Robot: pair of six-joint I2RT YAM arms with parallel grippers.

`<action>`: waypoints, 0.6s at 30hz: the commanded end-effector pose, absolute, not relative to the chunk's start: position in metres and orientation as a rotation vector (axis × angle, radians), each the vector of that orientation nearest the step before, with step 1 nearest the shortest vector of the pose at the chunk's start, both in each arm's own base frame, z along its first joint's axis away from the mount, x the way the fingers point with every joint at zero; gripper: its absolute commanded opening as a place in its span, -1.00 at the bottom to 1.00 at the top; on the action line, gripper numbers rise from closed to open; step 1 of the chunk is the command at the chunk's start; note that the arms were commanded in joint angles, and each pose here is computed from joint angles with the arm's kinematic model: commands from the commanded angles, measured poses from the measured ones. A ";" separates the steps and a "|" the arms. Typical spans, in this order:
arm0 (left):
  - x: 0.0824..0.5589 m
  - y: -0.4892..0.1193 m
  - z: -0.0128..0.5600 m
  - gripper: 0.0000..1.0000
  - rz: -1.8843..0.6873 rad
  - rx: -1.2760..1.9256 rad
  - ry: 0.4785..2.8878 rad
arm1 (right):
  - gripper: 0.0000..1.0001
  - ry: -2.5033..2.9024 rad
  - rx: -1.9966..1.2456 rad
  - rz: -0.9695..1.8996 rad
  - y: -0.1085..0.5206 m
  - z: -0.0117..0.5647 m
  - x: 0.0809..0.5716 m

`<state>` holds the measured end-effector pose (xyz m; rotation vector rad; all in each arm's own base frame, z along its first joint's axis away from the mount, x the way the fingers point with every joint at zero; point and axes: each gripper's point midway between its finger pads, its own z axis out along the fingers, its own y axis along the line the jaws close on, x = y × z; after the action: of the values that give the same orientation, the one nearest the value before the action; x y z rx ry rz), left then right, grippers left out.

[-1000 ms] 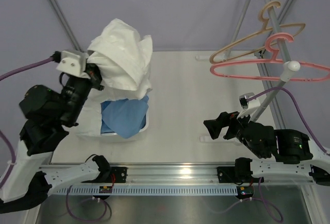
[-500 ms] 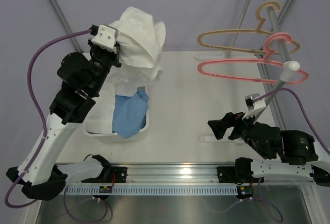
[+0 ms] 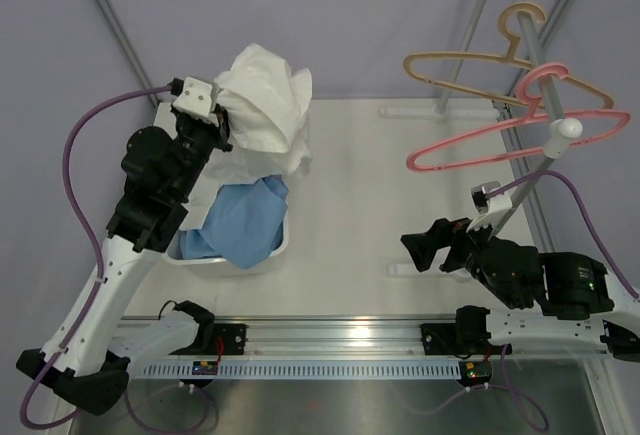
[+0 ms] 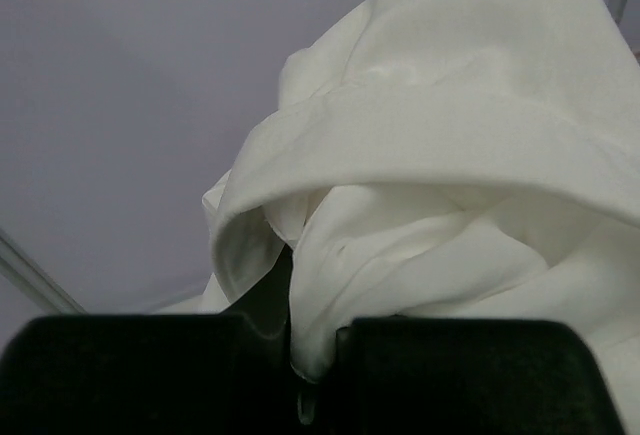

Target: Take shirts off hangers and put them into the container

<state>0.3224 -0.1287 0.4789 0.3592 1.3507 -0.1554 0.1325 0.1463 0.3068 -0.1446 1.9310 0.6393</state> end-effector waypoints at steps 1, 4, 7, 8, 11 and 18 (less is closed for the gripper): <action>0.286 -0.117 0.494 -1.00 -0.300 0.224 1.232 | 0.94 1.920 -0.144 0.629 0.152 0.308 0.135; 0.263 -0.095 0.463 -1.00 -0.328 0.098 1.287 | 0.94 1.922 -0.156 0.635 0.156 0.309 0.134; 0.243 -0.071 0.428 -1.00 -0.325 -0.038 1.378 | 0.94 1.926 -0.169 0.646 0.163 0.309 0.133; 0.241 -0.065 0.416 -1.00 -0.307 -0.066 1.418 | 0.94 1.923 -0.176 0.650 0.164 0.310 0.133; 0.236 -0.052 0.365 -1.00 -0.240 -0.139 1.611 | 0.94 1.919 -0.194 0.671 0.172 0.314 0.131; 0.252 -0.078 0.234 -1.00 -0.149 -0.147 2.165 | 0.94 1.888 -0.216 0.701 0.179 0.333 0.131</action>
<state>0.2566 -0.0710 0.3046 -0.0947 1.8780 -0.1931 0.1329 0.1733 0.3046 -0.2185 1.9436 0.6221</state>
